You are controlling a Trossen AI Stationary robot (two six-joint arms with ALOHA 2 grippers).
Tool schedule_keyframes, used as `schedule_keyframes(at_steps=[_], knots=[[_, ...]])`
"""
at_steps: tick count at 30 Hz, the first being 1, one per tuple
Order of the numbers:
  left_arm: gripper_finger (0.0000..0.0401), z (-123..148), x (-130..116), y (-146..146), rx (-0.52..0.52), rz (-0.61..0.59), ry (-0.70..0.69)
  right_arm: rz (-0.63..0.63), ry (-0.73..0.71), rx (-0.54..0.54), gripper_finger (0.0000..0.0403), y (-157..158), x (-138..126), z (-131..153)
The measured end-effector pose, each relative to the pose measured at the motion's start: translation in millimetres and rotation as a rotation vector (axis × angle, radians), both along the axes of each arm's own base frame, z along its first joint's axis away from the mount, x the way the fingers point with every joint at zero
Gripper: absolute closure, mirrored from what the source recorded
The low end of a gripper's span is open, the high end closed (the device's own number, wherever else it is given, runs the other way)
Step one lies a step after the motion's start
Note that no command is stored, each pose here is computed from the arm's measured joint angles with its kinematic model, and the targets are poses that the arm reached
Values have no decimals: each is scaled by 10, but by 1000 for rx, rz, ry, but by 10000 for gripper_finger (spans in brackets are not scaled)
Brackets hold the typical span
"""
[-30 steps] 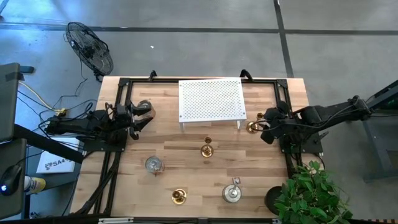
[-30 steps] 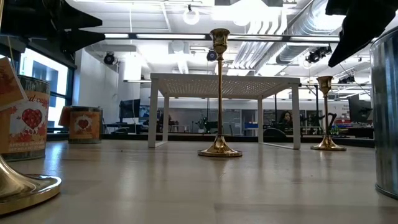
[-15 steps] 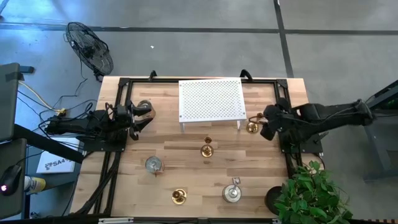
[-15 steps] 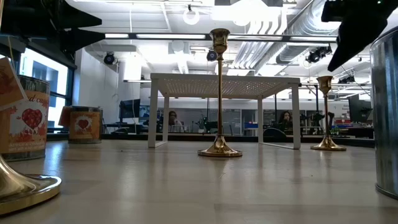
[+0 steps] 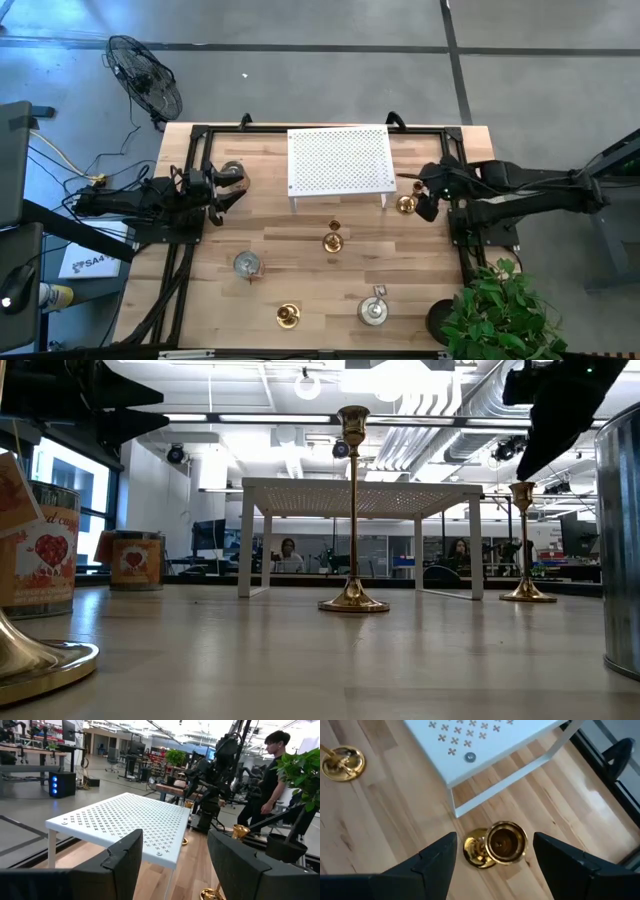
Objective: Pick & Place candle stick holders
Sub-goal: Put the right gold candle holder on the shelf
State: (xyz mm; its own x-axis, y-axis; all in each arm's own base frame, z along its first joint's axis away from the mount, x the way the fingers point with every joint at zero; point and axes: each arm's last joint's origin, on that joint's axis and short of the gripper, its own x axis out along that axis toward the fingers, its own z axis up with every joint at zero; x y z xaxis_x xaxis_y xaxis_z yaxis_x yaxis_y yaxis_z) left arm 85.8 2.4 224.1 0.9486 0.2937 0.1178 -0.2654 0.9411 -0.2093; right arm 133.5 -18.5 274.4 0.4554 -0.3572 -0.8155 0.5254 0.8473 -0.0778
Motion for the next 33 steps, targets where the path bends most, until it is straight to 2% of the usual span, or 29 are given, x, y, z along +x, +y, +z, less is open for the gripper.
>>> schedule_keyframes(at_steps=[10, 26, 33], knots=[[180, 2, 4, -15, 6, -52, -2, -8, 93, -3, 145, -70, 105, -91], [180, 1, 4, -14, 6, -51, -1, -8, 105, 21, 146, -64, 92, -100], [180, 3, 5, -21, 9, -73, -2, -55, 96, 41, 146, -140, 83, -101]])
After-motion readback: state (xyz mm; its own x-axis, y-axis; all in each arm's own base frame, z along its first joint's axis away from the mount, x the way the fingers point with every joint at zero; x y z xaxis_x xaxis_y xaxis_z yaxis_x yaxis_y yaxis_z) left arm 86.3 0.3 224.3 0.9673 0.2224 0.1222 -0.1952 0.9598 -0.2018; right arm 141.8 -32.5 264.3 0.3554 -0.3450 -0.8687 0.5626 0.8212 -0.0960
